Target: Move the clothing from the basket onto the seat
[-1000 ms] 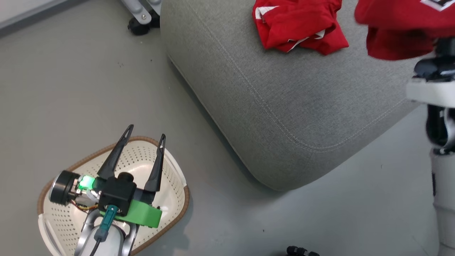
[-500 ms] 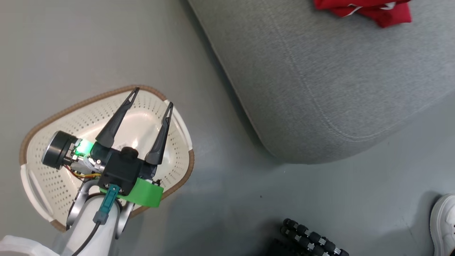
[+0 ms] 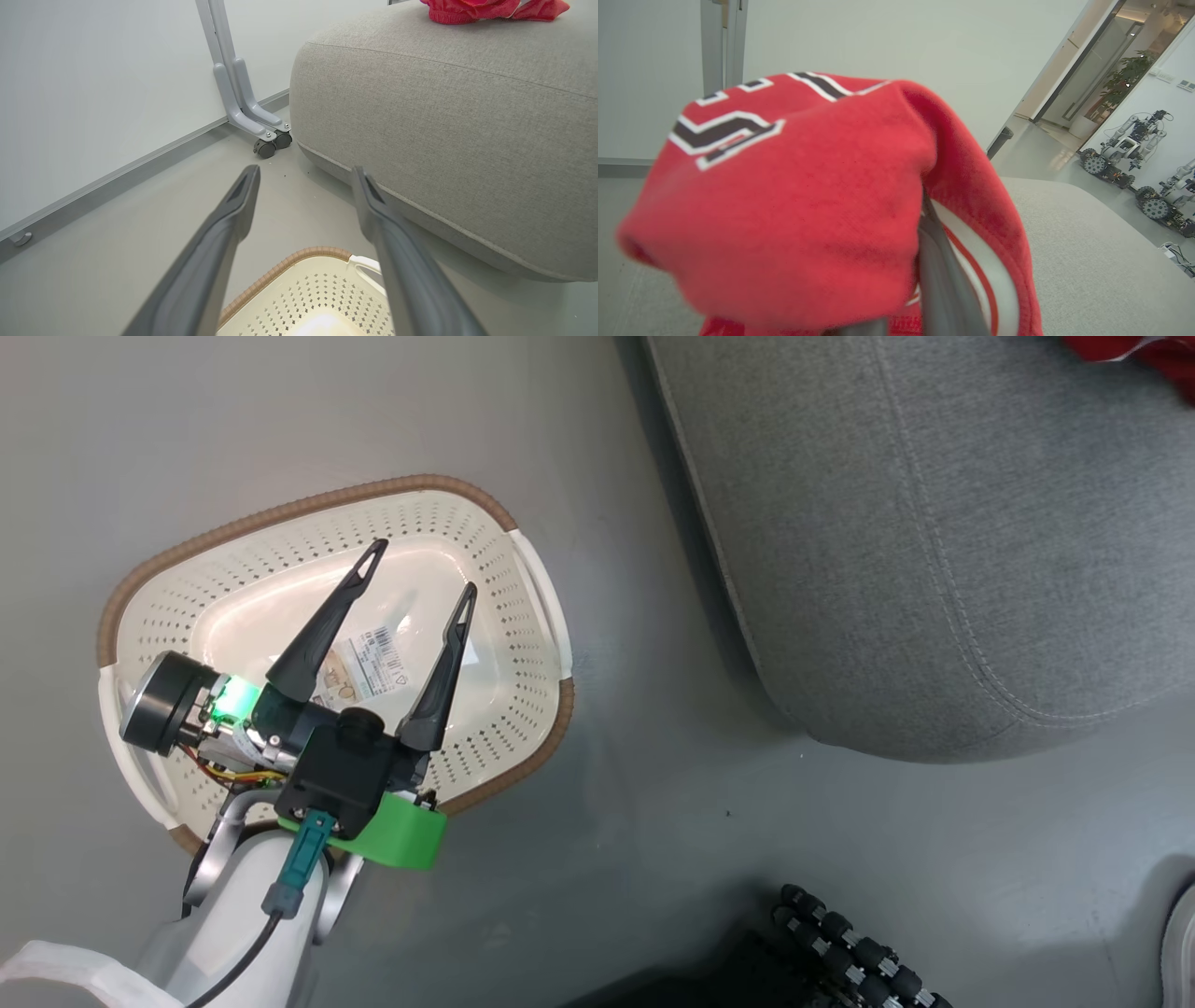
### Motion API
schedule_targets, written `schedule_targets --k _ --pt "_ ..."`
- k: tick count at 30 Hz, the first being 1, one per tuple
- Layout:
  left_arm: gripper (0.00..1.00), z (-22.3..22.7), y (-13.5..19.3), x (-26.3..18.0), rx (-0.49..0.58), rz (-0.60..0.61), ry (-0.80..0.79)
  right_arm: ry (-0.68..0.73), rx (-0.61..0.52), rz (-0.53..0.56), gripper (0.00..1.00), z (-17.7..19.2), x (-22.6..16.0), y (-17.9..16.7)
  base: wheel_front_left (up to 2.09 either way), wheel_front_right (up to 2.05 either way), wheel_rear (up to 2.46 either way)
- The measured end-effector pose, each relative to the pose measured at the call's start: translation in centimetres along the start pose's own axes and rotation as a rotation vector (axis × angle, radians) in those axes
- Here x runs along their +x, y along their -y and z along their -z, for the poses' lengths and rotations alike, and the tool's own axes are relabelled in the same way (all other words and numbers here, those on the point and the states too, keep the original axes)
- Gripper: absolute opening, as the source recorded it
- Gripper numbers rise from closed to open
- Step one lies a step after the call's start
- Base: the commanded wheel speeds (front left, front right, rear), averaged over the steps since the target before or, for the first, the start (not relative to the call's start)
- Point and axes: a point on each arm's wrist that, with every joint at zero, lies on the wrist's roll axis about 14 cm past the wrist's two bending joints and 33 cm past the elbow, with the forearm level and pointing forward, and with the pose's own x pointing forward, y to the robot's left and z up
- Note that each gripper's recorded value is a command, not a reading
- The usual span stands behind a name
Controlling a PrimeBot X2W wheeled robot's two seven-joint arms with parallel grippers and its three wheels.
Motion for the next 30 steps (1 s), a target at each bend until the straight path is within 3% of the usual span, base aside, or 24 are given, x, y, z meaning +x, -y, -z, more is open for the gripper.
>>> schedule_targets --k 8,13,14,15,24,30 --pt "1.0 0.1 -0.4 -0.1 0.0 -0.019 -0.005 -0.195 0.006 -0.04 0.0 6.3 -1.8 -2.0 0.0 0.0 0.0" --pt "1.0 -0.7 -0.1 -0.1 -0.005 -0.02 0.004 -0.216 0.037 -0.029 0.0 6.6 -2.8 -1.8 0.0 0.0 0.0" --pt "1.0 -0.9 -0.1 -0.1 -0.003 -0.021 0.006 -0.208 0.039 -0.022 0.66 6.2 -2.8 -1.4 0.0 0.0 0.0" --pt "1.0 -1.2 -0.1 -0.1 0.001 -0.022 0.01 -0.192 0.035 -0.012 1.0 5.7 -3.0 -0.8 0.0 0.0 0.0" --pt "1.0 -5.4 1.3 0.1 0.004 -0.029 0.072 -0.129 0.001 0.012 1.0 2.7 -6.2 2.1 0.0 0.0 0.0" --pt "1.0 -8.3 2.5 -0.7 -0.004 -0.049 0.106 -0.022 -0.001 -0.004 1.0 -1.3 -8.7 3.5 0.0 0.0 0.0"
